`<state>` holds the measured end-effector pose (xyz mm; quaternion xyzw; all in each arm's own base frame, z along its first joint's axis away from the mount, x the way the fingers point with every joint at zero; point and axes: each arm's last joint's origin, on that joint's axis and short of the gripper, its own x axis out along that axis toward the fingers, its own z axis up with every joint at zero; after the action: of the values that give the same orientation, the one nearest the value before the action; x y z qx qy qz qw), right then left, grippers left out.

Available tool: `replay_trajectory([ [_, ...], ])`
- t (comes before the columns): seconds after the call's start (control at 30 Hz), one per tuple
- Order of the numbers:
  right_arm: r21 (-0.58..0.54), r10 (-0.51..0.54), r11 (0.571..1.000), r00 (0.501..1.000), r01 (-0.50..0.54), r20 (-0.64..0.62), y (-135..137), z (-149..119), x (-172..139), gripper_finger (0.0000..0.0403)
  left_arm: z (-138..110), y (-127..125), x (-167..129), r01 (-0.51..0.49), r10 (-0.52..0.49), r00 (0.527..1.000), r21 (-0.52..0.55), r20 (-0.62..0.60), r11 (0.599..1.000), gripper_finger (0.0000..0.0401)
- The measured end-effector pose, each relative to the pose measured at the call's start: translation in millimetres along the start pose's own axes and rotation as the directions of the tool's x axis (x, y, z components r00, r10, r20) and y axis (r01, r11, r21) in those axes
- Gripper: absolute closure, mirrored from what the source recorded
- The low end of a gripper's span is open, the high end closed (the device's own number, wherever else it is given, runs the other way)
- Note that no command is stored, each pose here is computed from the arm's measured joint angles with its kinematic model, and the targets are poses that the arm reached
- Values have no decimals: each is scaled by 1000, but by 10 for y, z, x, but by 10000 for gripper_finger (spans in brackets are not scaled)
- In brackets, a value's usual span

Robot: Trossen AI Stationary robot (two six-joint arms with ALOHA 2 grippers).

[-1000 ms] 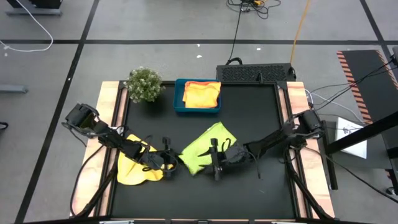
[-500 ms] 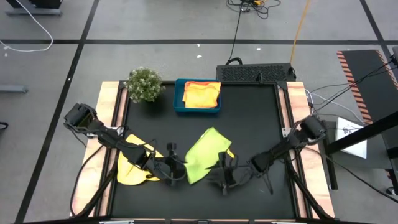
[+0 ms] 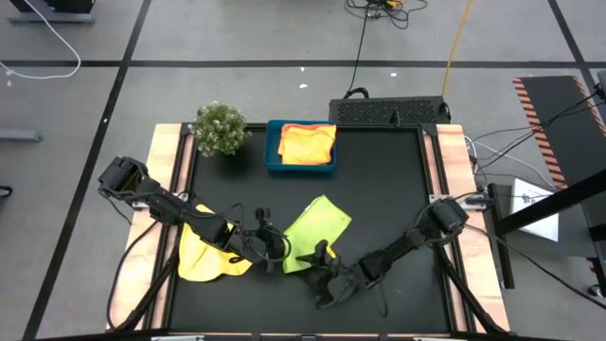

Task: Fold microfiber towels
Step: Fold the green microfiber towel

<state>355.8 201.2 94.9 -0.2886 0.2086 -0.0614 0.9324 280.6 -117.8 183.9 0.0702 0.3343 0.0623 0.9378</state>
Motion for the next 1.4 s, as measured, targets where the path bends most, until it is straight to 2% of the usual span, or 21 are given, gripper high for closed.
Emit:
replay_trajectory([
  [0.13, -2, -83, 997, 996, 83, -13, 96, 64, 96, 206, 0, -3, -2, 1, -1, 1000, 1, 1, 1000, 395],
  [0.37, -20, -162, 987, 987, 162, -14, 196, 160, 242, 206, 8, 34, 18, -9, 9, 1000, -14, -1, 1000, 397],
  [0.57, -30, -254, 967, 966, 253, -44, 181, 158, 249, 206, 8, 66, 33, -19, 19, 1000, -33, -8, 999, 388],
  [0.67, -39, -259, 966, 965, 257, -41, 187, 165, 239, 211, 7, 67, 33, -19, 19, 1000, -33, -9, 999, 396],
  [0.87, -37, -247, 969, 969, 246, -25, 238, 185, 194, 266, -1, 68, 33, -21, 21, 1000, -34, -16, 999, 386],
  [1.13, -65, -242, 968, 970, 242, -6, 297, 216, 130, 387, -38, 76, 32, -29, 28, 998, -27, -50, 999, 394],
  [1.27, -73, -279, 958, 960, 278, 4, 355, 287, -4, 395, -118, 45, 9, 11, -15, 992, -28, -127, 1000, 388],
  [1.4, -56, -288, 956, 957, 289, 24, 385, 403, -169, 401, -177, -57, -53, 53, -49, 985, 20, -163, 998, 396],
])
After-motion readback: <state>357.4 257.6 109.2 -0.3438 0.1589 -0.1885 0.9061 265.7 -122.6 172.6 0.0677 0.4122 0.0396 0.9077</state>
